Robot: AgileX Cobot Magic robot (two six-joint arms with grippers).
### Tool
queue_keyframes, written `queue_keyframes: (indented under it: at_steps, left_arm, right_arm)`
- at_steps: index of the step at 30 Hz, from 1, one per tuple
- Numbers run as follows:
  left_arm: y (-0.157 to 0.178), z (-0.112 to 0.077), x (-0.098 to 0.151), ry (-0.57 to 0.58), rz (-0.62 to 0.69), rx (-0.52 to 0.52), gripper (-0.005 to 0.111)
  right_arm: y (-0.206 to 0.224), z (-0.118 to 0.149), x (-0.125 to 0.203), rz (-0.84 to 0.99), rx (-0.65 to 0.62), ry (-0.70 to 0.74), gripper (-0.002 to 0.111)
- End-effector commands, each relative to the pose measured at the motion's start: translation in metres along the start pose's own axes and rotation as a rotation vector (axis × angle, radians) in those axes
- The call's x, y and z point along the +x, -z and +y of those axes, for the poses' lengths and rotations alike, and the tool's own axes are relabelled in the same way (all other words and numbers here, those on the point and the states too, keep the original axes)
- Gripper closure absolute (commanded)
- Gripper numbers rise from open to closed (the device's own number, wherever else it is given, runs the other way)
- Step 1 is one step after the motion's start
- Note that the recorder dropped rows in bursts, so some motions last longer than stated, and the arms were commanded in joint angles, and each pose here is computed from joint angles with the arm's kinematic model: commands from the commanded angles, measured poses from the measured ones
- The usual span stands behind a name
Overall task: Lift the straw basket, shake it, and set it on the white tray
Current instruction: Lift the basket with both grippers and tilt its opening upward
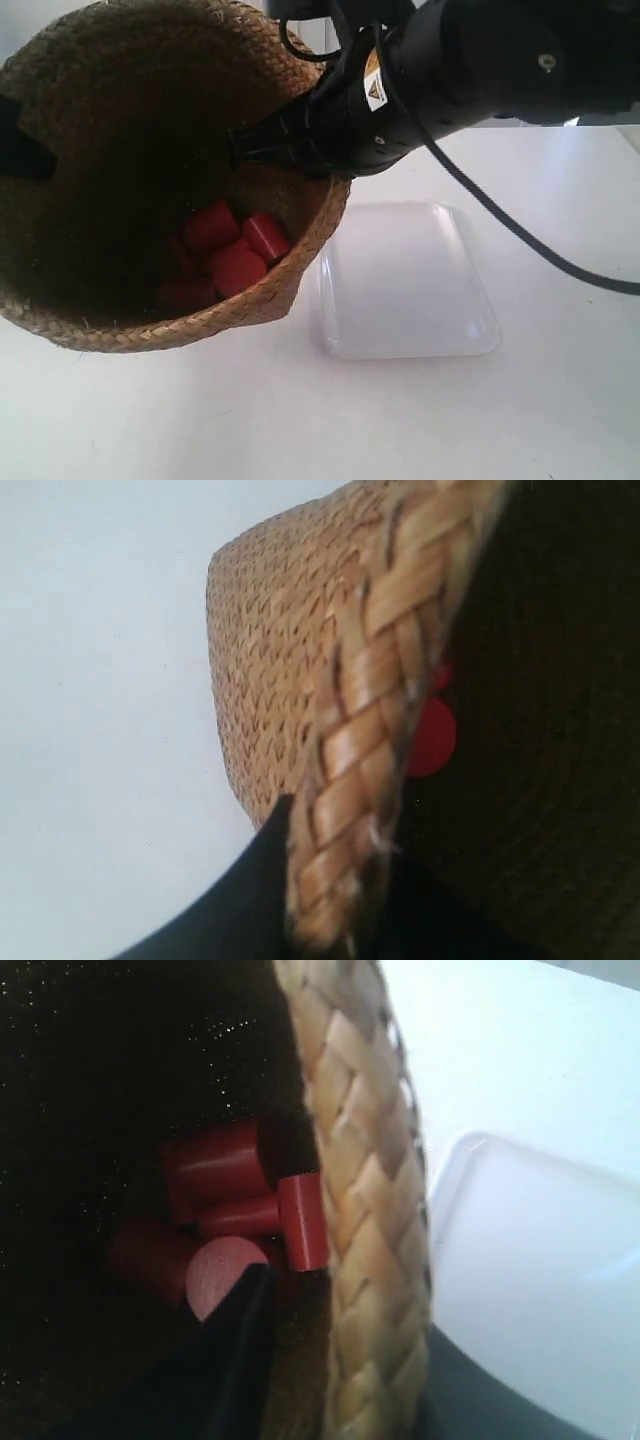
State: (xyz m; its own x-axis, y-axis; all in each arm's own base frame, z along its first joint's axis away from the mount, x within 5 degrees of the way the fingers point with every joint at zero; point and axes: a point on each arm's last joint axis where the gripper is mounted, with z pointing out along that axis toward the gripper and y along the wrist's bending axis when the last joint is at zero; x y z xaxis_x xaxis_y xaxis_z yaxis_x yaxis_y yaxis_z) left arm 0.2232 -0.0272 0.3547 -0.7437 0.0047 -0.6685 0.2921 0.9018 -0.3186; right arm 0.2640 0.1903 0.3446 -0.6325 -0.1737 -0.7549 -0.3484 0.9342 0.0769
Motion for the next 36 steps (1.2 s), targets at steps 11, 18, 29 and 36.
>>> queue_keyframes:
  at_steps: [11, 18, 29, 36]
  left_arm:
    - [-0.022, -0.017, 0.011, -0.071, -0.114, 0.042, 0.107]
    - [-0.016, -0.017, 0.012, -0.097, -0.133, -0.001, 0.107]
    - [-0.016, -0.016, 0.011, -0.103, -0.134, -0.018, 0.107]
    - [-0.016, -0.015, 0.011, -0.103, -0.14, -0.019, 0.107]
  right_arm:
    - [-0.011, -0.001, 0.006, 0.007, 0.017, 0.068, 0.108]
    - [-0.017, -0.006, 0.023, 0.042, 0.037, 0.078, 0.108]
    - [-0.021, -0.006, 0.029, -0.018, 0.016, 0.081, 0.108]
    - [0.012, -0.013, 0.019, -0.141, 0.024, 0.055, 0.108]
